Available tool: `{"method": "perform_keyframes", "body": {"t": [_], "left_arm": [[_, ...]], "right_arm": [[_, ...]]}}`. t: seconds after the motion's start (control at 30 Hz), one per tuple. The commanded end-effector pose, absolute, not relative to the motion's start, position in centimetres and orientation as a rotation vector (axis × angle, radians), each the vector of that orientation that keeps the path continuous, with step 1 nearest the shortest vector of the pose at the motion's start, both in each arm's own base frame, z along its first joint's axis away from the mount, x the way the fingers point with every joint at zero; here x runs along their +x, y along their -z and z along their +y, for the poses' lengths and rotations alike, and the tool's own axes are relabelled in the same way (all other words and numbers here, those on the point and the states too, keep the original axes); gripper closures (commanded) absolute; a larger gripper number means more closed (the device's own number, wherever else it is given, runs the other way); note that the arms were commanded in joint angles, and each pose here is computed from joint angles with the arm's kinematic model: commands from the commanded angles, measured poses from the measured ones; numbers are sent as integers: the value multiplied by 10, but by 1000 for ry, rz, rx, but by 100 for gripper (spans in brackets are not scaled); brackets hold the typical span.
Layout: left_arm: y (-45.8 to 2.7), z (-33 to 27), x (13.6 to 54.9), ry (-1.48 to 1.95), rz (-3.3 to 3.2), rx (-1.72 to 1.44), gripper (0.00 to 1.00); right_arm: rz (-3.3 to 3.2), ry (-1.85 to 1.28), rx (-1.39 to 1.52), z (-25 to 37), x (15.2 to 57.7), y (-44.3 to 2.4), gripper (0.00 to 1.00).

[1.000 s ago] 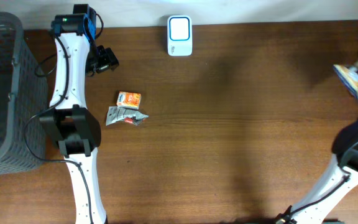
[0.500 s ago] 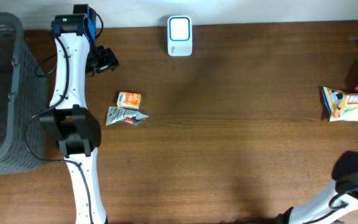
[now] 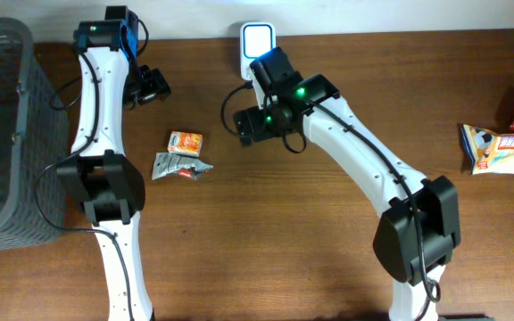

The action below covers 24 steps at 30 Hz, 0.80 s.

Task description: Scan the item barcode

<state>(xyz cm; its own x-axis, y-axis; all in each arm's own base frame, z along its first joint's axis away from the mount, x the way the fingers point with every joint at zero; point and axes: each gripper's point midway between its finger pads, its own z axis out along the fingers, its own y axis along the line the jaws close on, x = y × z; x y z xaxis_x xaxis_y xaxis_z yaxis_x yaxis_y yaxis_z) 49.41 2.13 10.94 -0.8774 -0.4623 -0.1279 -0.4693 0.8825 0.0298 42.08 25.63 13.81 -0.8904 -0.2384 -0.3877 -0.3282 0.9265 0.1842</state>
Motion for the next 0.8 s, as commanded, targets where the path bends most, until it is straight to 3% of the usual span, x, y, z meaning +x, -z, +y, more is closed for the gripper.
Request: {"method": "perform_keyframes", "body": {"t": [0.0,0.1,0.13,0.17,0.23,0.33,0.4,0.43,0.5,0.6,0.73,0.77], "left_arm": [[-110,21,493,-87,2931,-744,1],[-121,14,547,60,2729,-705,1],[-121,-3,545,195,2759,-689,1],[-119,-30,528,401,2849,-685,1],[-118,-39,512,464,2916,-702,1],[-100,-59,457,378,3197,-294,1],[-79,-62,439,185,3294,-227,0],[-51,-69,428,53,3347,-148,22],[-21,-74,421,-17,3369,-97,40],[6,-59,427,-162,3325,-77,37],[6,-91,422,51,3344,78,75],[4,-96,421,43,3346,109,74]], "right_arm": [[2761,-235,-153,194,443,-136,1],[2809,-207,92,113,458,-132,1],[2816,-225,134,101,459,-131,1],[2814,-240,163,93,461,-131,1],[2812,-236,187,85,462,-131,1],[2811,-235,193,83,463,-131,1],[2811,-235,193,83,463,-131,1],[2811,-235,193,83,463,-131,1],[2811,-235,193,83,463,-131,2],[2811,-235,193,83,463,-131,1],[2811,-235,193,83,463,-132,1],[2811,-235,193,83,463,-131,1]]}}
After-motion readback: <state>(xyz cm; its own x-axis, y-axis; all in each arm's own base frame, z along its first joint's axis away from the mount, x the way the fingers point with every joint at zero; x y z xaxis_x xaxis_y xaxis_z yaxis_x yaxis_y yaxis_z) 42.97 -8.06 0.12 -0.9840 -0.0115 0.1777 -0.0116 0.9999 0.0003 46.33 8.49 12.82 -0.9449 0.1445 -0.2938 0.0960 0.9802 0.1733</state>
